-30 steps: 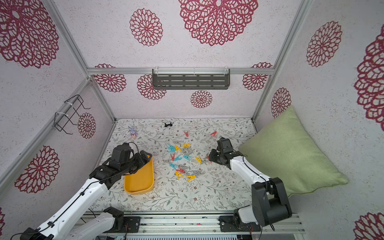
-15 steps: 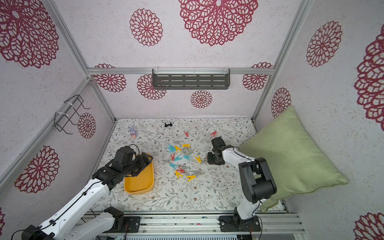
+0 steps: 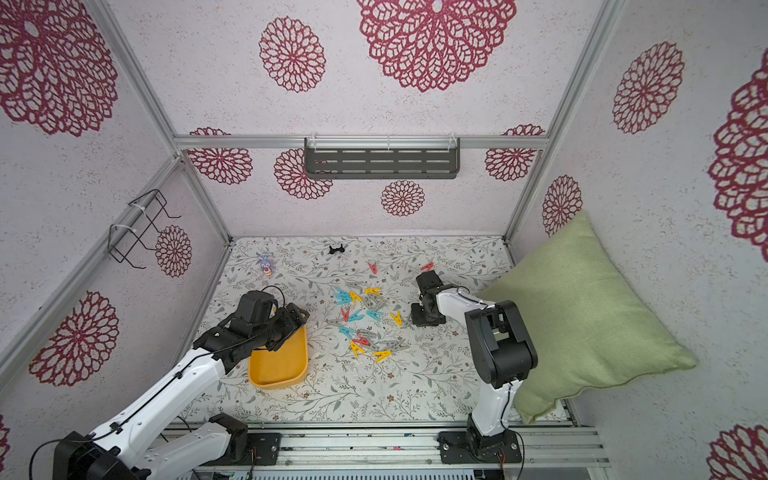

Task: Put the clothespins into the storage box
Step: Pick up the clothespin from the center of the board, then place the clothespin in the storage box, then pick up the clothespin from the center of the board, then place the clothespin in the storage box.

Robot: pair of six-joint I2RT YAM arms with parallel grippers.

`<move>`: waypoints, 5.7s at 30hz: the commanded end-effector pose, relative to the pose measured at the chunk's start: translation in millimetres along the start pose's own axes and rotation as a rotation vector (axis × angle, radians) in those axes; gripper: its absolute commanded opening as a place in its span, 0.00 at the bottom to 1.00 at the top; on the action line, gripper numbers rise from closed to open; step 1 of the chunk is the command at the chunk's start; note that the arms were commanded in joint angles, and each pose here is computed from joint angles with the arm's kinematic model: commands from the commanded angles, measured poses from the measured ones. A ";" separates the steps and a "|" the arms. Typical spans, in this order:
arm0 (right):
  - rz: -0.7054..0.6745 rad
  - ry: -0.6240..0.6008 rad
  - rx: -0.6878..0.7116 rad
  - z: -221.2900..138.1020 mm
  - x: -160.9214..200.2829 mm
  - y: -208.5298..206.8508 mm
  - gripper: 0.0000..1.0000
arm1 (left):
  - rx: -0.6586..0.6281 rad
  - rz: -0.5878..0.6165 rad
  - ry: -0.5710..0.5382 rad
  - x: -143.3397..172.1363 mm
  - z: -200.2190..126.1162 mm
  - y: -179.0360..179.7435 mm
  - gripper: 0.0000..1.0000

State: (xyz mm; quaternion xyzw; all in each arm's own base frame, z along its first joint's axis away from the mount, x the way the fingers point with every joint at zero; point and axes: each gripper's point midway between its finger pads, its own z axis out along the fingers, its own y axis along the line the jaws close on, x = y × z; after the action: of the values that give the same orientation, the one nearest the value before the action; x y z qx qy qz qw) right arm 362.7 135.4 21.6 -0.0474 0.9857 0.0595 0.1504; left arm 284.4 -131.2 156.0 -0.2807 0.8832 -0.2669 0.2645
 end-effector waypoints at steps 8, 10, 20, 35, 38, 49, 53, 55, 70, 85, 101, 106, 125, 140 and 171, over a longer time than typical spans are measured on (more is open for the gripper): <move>-0.032 0.006 0.016 -4.5 -4.8 3.2 0.03 | 0.025 0.011 -0.046 -13.0 -5.4 -16.2 0.83; -0.031 -0.018 0.016 -15.1 -11.6 5.4 0.00 | 0.025 0.020 -0.050 -16.1 -8.1 -18.8 0.83; -0.156 -0.130 -0.079 -72.1 -43.7 82.9 0.00 | -0.012 -0.002 -0.089 -42.5 -34.3 -8.1 0.84; -0.651 -0.104 -0.454 -121.7 31.3 339.2 0.00 | -0.231 -0.184 -0.176 -36.9 -98.6 79.7 0.85; -0.737 -0.061 -0.506 -117.4 59.5 378.3 0.00 | -0.283 -0.228 -0.205 -29.5 -114.1 99.8 0.86; -0.791 0.064 -0.575 -75.2 107.0 431.4 0.15 | -0.286 -0.341 -0.273 -2.0 -146.5 130.5 0.88; -0.784 0.029 -0.581 -85.1 98.2 434.0 0.38 | -0.262 -0.326 -0.250 -3.5 -143.0 122.5 0.87; -0.774 0.010 -0.579 -91.5 91.7 432.1 0.47 | -0.249 -0.313 -0.241 -7.3 -141.1 116.1 0.86; -0.417 -0.221 -0.423 -141.4 -2.3 293.2 0.36 | -0.052 -0.220 -0.068 -31.0 -73.0 38.0 0.78; 0.170 -0.193 -0.103 -80.3 -33.1 58.1 0.36 | -0.013 -0.028 0.137 -4.7 21.4 -53.5 0.77; 0.178 -0.079 -0.029 -15.5 -35.3 39.7 0.28 | -0.032 -0.008 0.193 5.8 42.8 -56.0 0.77; 0.178 -0.068 -0.014 -6.0 -36.7 36.9 0.26 | -0.037 -0.010 0.192 5.6 44.0 -54.2 0.77; 0.113 -0.127 -0.038 -31.7 -59.0 57.7 0.02 | -0.070 -0.036 0.139 -9.6 17.4 -28.2 0.77; -0.324 -0.180 -0.407 -109.2 -58.8 303.2 0.00 | -0.175 -0.255 0.060 -24.7 -48.0 81.4 0.80; -0.603 -0.070 -0.517 -89.0 26.4 433.0 0.37 | -0.109 -0.440 0.011 -10.5 -83.6 122.0 0.80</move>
State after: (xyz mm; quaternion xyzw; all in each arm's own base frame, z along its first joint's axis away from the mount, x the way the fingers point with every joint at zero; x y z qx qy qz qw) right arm 247.1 549.6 69.7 -0.3796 0.8888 0.2301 0.1143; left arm 183.2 -14.0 126.9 -0.4955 0.8144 -0.2586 0.1562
